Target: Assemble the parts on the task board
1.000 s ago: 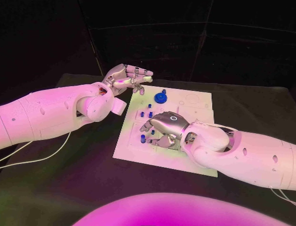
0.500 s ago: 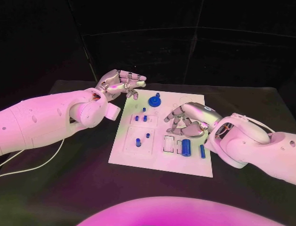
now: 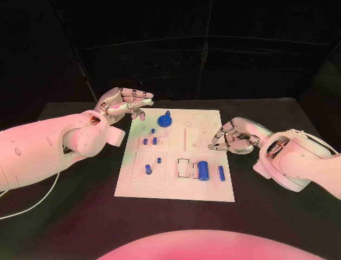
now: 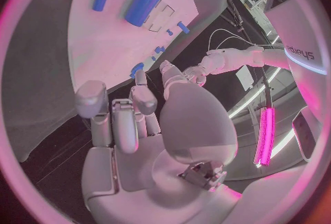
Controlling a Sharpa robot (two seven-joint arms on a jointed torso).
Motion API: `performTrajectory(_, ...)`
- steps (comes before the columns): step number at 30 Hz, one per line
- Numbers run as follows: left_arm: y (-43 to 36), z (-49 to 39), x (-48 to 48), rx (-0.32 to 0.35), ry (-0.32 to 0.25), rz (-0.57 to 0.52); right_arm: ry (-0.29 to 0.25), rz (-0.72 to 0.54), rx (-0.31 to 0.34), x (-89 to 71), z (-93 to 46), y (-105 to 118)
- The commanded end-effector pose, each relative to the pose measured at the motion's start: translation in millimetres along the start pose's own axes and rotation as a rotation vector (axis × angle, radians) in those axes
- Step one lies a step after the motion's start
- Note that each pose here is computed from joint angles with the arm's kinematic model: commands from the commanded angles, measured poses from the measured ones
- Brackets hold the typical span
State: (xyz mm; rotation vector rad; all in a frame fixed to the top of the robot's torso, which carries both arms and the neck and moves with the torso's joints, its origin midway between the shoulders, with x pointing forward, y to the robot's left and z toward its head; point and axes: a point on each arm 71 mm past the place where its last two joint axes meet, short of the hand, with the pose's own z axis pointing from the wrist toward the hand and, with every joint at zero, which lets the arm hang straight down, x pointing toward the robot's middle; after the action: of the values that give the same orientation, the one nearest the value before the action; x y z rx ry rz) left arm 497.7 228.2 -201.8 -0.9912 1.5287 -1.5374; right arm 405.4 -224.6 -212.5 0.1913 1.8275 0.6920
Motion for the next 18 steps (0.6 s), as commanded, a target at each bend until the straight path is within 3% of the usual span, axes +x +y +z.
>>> performTrajectory(1,-1.1,0.0,0.7,0.005,0.006,-0.014,0.012,-0.064,0.101,5.7,-1.8,-7.7)
performTrajectory(18,-1.1,-1.7,-0.7,0.004,0.005,-0.014,0.107,-0.085,0.159,54.1,4.4,-4.7)
